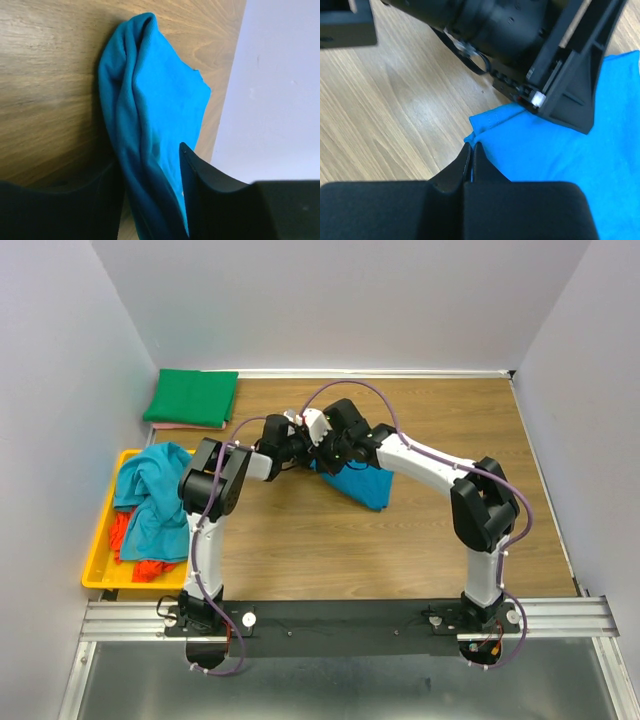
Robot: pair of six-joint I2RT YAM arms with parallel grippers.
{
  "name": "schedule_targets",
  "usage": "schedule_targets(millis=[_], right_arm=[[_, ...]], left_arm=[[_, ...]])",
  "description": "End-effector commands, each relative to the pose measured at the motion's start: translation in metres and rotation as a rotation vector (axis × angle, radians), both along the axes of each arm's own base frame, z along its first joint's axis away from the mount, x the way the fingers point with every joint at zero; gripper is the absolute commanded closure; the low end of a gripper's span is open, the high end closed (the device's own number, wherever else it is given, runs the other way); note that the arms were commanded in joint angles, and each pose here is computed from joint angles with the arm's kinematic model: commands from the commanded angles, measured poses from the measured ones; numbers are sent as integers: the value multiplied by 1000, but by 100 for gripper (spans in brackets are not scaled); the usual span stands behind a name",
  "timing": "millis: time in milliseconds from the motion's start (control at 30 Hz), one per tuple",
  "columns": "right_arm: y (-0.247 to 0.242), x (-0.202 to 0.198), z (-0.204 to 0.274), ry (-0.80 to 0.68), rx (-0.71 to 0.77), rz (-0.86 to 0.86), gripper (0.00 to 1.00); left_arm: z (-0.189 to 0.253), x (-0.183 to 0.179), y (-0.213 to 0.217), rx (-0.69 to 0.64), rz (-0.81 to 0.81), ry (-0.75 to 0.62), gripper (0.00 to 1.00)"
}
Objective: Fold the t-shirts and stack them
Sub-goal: Neatly place the folded tshirt to the corner
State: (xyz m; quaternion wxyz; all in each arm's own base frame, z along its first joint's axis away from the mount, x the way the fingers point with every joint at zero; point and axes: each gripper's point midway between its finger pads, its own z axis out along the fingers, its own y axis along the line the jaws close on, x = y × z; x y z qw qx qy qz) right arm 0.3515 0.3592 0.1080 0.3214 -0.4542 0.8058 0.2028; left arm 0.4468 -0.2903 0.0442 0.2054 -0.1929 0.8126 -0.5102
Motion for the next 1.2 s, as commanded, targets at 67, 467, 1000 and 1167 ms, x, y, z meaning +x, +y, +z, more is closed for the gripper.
schedule_targets(millis=[67,467,1000,1167], right_arm=[[17,10,5,-2,55,6,99],[4,19,27,-27,74,-80,41],[-84,46,77,-53,99,-256,0],[-99,43,83,-80,83,-270,0]], left_arm=[[1,19,-9,25,34,-65,55],[-6,50,19,389,-28,-193,100],[44,135,145,983,-197,-500,100],[61,150,191,1100,-265,-548,100]])
